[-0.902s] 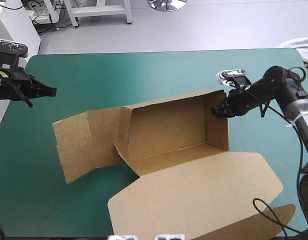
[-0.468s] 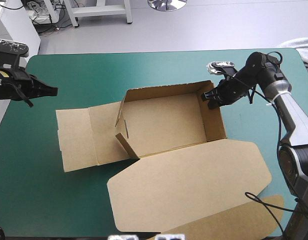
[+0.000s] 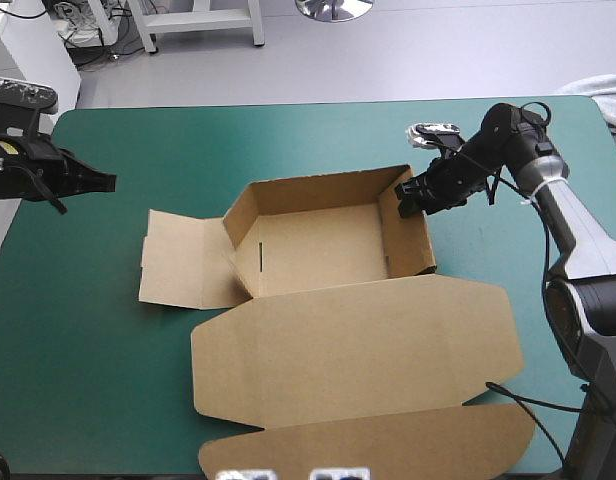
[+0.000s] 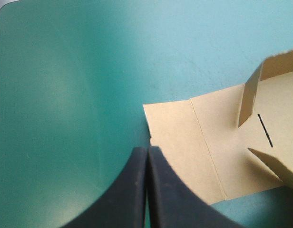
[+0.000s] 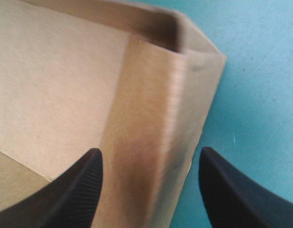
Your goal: Fold the box
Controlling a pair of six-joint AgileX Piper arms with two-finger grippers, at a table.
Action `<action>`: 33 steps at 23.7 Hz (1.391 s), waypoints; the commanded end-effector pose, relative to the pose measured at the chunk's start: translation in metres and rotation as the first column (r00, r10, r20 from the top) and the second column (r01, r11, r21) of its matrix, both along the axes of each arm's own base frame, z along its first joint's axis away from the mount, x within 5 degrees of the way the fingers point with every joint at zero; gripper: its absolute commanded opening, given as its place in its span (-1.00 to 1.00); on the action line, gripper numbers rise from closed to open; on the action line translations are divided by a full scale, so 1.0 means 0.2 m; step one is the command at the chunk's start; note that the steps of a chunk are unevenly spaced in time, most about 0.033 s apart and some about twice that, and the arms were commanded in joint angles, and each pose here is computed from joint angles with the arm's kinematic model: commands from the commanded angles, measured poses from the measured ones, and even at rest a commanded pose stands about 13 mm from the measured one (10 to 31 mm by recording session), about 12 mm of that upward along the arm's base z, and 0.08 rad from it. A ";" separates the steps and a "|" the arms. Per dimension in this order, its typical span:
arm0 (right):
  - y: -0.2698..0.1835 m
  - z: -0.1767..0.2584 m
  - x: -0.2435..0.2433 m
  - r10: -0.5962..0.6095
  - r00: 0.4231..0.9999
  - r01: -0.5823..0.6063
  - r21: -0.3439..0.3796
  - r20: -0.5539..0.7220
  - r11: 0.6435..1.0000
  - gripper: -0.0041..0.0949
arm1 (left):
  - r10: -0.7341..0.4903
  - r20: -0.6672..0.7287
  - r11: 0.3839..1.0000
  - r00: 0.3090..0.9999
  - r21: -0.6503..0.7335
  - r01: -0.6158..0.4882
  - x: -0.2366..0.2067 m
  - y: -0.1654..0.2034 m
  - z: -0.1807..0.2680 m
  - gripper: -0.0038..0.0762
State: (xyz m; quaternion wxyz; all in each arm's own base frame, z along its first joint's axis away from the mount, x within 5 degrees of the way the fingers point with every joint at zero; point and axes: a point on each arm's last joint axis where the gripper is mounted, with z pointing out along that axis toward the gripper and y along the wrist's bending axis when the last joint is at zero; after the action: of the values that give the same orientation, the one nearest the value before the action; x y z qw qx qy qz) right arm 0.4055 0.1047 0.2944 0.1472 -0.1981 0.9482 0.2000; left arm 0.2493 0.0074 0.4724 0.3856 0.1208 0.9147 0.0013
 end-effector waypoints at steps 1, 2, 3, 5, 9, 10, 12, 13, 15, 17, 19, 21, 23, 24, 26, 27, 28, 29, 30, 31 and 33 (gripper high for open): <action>0.00 0.21 -0.04 0.003 0.996 -0.009 0.060 0.091 0.998 0.37 | -0.002 0.066 1.000 0.998 -0.014 0.003 -0.06 -0.01 0.08 -0.93; 0.00 0.23 -0.04 0.001 0.994 -0.008 0.063 0.107 0.998 0.37 | -0.002 0.066 1.000 0.998 -0.014 0.003 -0.06 -0.01 0.08 -0.93; 0.01 0.26 -0.04 0.000 0.992 -0.009 0.068 0.125 0.998 0.36 | -0.002 0.066 1.000 0.998 -0.014 0.003 -0.06 -0.01 0.08 -0.93; 0.00 0.31 -0.04 -0.007 0.988 -0.005 0.076 0.156 0.997 0.36 | -0.002 0.066 1.000 0.998 -0.014 0.003 -0.06 -0.01 0.08 -0.93; -0.01 0.41 -0.09 -0.009 0.978 -0.005 0.069 0.208 0.998 0.36 | -0.002 0.066 1.000 0.998 -0.014 0.003 -0.06 -0.01 0.08 -0.93; -0.02 0.43 -0.11 -0.009 0.976 -0.004 0.057 0.217 0.998 0.36 | -0.003 0.064 1.000 0.998 -0.014 0.004 -0.06 -0.01 0.08 -0.93; -0.03 0.44 -0.14 -0.008 0.974 0.000 0.039 0.226 0.999 0.36 | -0.004 0.056 1.000 0.998 -0.014 0.005 -0.07 -0.01 0.08 -0.93; -0.04 0.45 -0.16 -0.008 0.974 0.001 0.031 0.226 1.000 0.36 | -0.005 0.049 1.000 0.999 -0.014 0.006 -0.07 -0.01 0.07 -0.93; -0.03 0.44 -0.18 -0.001 0.976 -0.003 0.020 0.218 1.000 0.36 | -0.007 0.038 1.000 0.999 -0.014 0.007 -0.07 -0.01 0.07 -0.93; -0.02 0.40 -0.20 0.021 0.980 -0.021 0.001 0.197 1.000 0.36 | -0.007 0.033 1.000 0.999 -0.014 0.008 -0.07 -0.01 0.07 -0.93; 0.02 0.30 -0.22 0.059 0.988 -0.052 -0.052 0.143 0.997 0.36 | -0.010 0.022 1.000 1.000 -0.015 0.010 -0.08 -0.02 0.06 -0.93; 0.08 0.20 -0.22 0.106 0.990 -0.094 -0.122 0.096 0.988 0.36 | -0.011 0.019 1.000 1.000 -0.017 0.011 -0.08 -0.02 0.06 -0.93; 0.09 0.12 -0.18 0.086 0.994 -0.073 -0.202 0.060 0.977 0.34 | -0.013 0.007 1.000 1.000 -0.027 0.013 -0.07 -0.02 0.04 -0.93; 0.09 0.06 -0.15 0.075 0.996 -0.065 -0.214 0.039 0.975 0.28 | -0.013 -0.008 1.000 1.000 -0.028 0.013 -0.07 -0.02 0.02 -0.93; 0.10 0.01 -0.12 0.056 0.998 -0.054 -0.205 0.008 0.977 0.15 | -0.022 -0.032 0.999 0.999 -0.048 0.020 -0.06 -0.03 -0.01 -0.93; 0.11 -0.02 -0.11 0.056 0.998 -0.057 -0.194 -0.013 0.979 0.07 | -0.027 -0.043 0.998 0.999 -0.059 0.025 -0.05 -0.03 -0.03 -0.93; 0.12 -0.04 -0.11 0.055 0.998 -0.059 -0.184 -0.026 0.981 0.00 | -0.026 -0.045 0.998 0.999 -0.060 0.023 -0.05 -0.03 -0.04 -0.93; 0.13 -0.05 -0.11 0.055 0.998 -0.060 -0.175 -0.036 0.983 -0.07 | -0.025 -0.045 0.998 0.999 -0.058 0.023 -0.05 -0.03 -0.04 -0.93; 0.13 -0.06 -0.10 0.056 0.998 -0.062 -0.171 -0.042 0.983 -0.15 | -0.024 -0.040 0.998 0.999 -0.058 0.022 -0.05 -0.03 -0.04 -0.93; 0.14 -0.06 -0.10 0.062 0.997 -0.067 -0.167 -0.041 0.984 -0.27 | -0.023 -0.032 0.998 0.999 -0.058 0.021 -0.04 -0.03 -0.03 -0.93; 0.13 -0.06 -0.11 0.075 0.996 -0.081 -0.170 -0.041 0.982 -0.55 | -0.023 -0.032 0.998 0.999 -0.058 0.021 -0.04 -0.03 -0.03 -0.93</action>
State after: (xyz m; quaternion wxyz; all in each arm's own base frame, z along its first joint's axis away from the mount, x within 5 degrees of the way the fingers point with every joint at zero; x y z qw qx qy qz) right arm 0.3921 0.1314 0.2560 0.0812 -0.2326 0.9627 0.1120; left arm 0.2531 0.0050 0.4525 0.3557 0.1199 0.9267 -0.0211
